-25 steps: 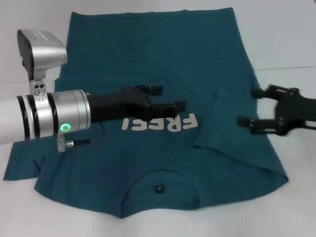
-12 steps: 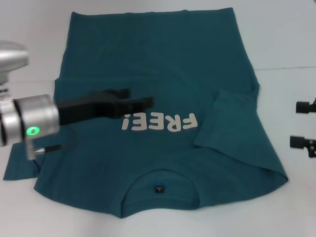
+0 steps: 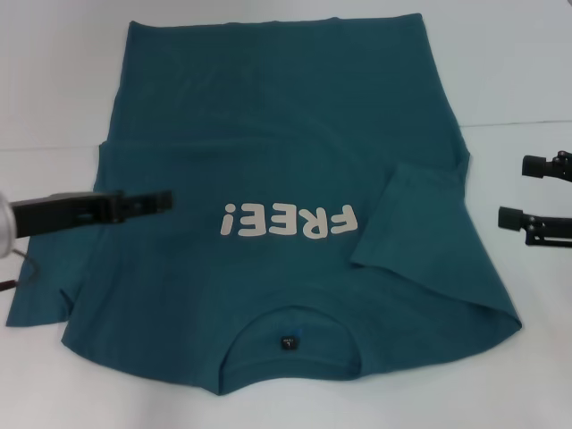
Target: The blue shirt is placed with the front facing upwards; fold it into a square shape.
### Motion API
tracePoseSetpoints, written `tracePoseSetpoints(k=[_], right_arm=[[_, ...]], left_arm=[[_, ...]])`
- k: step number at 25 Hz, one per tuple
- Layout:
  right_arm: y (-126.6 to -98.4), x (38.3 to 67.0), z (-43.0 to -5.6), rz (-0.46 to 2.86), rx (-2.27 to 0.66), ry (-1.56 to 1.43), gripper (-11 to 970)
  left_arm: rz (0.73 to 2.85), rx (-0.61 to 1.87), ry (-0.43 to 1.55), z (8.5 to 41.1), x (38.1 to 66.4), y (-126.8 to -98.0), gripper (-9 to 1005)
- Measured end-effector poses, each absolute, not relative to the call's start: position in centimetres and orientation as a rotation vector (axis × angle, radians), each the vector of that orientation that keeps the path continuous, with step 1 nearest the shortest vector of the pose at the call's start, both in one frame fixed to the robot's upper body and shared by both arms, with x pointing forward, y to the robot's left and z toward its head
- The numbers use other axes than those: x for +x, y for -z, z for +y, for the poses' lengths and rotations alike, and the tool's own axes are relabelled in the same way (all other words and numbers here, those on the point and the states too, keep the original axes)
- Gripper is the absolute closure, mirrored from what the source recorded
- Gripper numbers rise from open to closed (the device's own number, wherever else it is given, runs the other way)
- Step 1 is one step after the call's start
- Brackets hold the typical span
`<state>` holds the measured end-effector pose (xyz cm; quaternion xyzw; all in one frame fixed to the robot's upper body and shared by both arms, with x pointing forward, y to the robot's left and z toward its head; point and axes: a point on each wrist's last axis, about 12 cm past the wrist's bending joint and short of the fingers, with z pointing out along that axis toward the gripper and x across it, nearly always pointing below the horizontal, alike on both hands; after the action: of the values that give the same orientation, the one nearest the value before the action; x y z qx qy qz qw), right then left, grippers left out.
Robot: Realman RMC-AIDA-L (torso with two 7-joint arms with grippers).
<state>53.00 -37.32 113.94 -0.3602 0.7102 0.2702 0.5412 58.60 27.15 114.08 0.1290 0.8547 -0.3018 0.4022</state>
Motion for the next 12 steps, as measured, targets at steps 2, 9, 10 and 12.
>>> tracePoseSetpoints(k=[2,9,10,12], right_arm=[[-113.8,53.3,-37.3,1.705,-0.808,-0.634,14],[-112.9,53.9,-36.6,1.731,-0.729,-0.619,14],[-112.9,53.9,-36.5,1.731,-0.726,-0.616,14],[-112.8,54.0,-36.4,1.728,-0.726,-0.615,14]], left_arm=[[2.205,0.282,0.727,27.7,58.6,-114.4,126],[2.300,0.152,0.630,29.5,58.4,-115.4,127],[2.312,0.117,0.616,29.9,58.4,-115.5,128],[2.331,0.072,0.596,30.5,58.4,-115.7,128]])
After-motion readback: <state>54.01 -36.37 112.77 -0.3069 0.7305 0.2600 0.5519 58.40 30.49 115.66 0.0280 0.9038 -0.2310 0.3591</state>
